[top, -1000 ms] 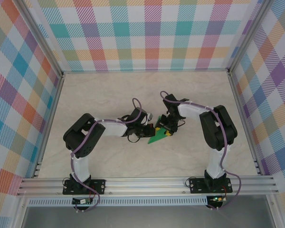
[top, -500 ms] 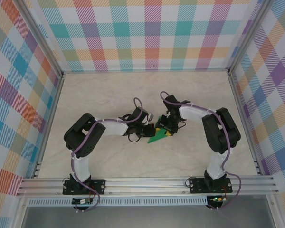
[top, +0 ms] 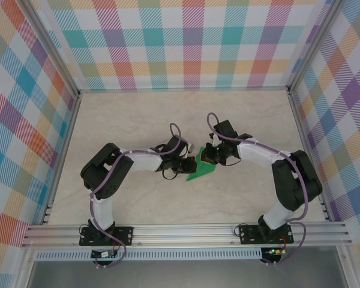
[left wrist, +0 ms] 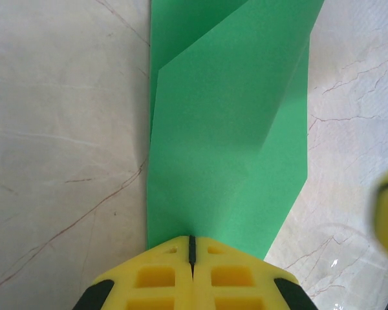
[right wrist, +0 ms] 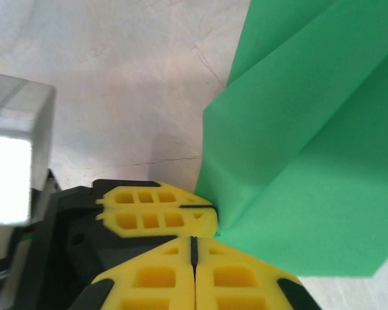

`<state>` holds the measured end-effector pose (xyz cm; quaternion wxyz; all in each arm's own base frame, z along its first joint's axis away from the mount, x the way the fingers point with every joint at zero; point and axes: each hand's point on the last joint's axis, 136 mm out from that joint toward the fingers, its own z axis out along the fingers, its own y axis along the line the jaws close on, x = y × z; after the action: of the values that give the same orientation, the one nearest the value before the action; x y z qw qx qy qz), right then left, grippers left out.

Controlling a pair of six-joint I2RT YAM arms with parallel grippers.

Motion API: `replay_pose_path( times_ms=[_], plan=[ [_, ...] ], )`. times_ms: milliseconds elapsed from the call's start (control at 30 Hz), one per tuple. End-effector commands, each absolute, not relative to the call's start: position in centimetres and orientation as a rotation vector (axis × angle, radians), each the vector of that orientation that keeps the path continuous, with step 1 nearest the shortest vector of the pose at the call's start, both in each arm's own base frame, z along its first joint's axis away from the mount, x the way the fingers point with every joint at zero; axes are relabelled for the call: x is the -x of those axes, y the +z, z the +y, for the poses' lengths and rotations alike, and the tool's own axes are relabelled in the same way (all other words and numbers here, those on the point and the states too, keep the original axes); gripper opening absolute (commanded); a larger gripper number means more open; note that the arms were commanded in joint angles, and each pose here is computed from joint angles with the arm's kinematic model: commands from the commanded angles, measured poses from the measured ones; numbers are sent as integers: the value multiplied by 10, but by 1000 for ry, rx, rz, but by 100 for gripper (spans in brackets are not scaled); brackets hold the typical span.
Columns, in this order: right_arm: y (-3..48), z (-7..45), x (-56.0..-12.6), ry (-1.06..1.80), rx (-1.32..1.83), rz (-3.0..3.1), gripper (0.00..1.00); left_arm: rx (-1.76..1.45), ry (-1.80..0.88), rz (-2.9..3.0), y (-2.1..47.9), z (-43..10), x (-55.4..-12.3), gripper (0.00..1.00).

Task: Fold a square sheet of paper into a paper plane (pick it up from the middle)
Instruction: Fourth fold the wing at the center of the table.

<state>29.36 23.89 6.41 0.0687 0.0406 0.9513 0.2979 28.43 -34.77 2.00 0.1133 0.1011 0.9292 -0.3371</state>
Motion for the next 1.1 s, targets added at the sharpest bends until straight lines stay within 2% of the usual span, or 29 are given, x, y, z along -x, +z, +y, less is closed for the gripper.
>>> replay_pose_path(
  times_ms=[0,400,633,1067],
  plan=[
    [56,249,-302,958,-19,2831,2,-274,-725,2973,-34,-307,-249,0],
    [23,254,-299,988,22,2893,0,-262,-695,2996,-38,-304,-246,0],
    [4,232,-301,890,35,2934,0,-261,-618,3049,-45,-294,-239,0],
    [2,179,-353,789,-205,2848,0,-285,-479,3173,-66,-270,-212,0]
  ],
)
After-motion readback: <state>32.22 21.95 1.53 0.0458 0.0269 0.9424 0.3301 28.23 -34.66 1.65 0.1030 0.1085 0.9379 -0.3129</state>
